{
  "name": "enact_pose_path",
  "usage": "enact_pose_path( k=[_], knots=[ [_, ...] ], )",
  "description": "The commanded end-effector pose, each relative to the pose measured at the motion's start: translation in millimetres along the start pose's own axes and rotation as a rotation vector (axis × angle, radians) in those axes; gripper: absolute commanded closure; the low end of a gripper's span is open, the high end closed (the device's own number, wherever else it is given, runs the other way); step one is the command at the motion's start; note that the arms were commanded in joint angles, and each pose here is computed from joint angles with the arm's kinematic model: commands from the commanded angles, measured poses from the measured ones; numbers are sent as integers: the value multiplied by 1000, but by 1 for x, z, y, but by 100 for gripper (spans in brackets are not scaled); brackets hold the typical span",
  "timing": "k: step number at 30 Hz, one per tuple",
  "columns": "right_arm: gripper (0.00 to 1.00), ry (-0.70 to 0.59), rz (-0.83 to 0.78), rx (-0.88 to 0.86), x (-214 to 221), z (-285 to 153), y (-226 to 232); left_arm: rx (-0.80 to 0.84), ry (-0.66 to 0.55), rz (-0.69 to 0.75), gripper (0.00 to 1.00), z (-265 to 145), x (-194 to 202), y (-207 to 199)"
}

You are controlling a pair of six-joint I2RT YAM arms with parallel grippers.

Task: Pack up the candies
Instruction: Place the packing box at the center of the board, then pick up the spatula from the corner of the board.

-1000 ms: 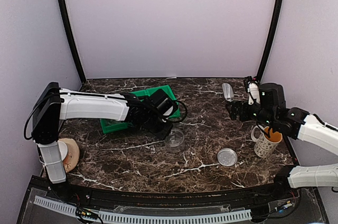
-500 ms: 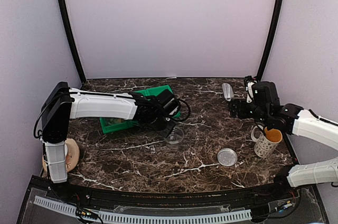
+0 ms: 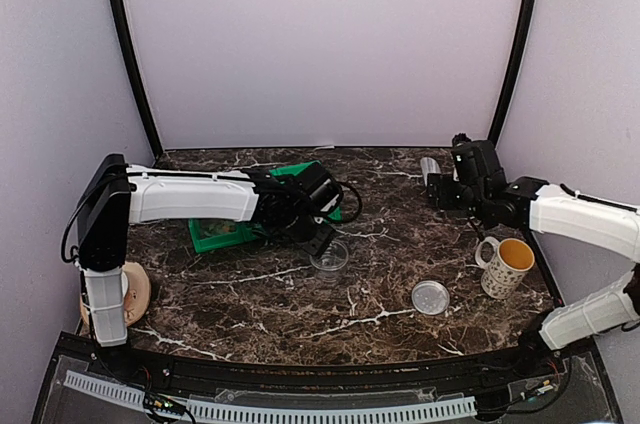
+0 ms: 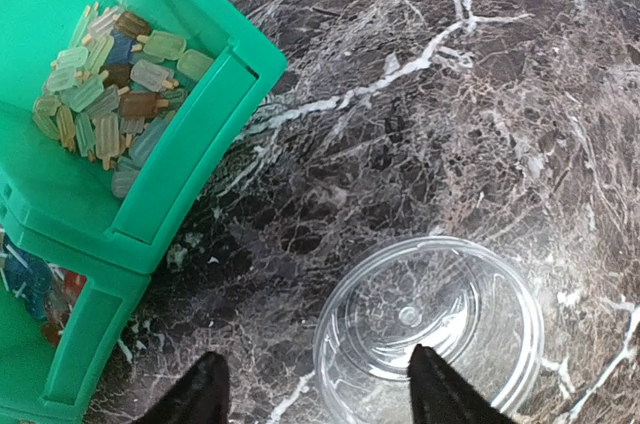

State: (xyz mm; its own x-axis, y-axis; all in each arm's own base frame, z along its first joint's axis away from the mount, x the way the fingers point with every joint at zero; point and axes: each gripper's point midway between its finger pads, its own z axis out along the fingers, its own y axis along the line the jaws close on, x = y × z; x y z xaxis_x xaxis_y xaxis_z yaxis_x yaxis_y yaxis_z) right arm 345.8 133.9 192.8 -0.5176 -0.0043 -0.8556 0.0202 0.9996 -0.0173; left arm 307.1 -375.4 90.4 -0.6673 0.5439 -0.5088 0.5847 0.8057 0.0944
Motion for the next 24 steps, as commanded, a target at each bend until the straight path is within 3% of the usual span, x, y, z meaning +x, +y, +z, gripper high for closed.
enact_pose_path(
  k=[1, 8, 17, 24],
  knots=[
    [2, -1, -7, 27, -16, 15, 6, 42, -130, -38, 30, -64, -36, 5],
    [2, 104, 57, -35, -7, 58, 3, 20, -286, -73, 2, -131, -47, 31],
    [1, 238, 56, 9, 13, 112, -15, -88, -416, -145, 1, -188, -15, 82],
    [5, 318, 81, 26, 23, 144, -27, -104, -448, -231, 1, -189, 21, 119]
  ],
)
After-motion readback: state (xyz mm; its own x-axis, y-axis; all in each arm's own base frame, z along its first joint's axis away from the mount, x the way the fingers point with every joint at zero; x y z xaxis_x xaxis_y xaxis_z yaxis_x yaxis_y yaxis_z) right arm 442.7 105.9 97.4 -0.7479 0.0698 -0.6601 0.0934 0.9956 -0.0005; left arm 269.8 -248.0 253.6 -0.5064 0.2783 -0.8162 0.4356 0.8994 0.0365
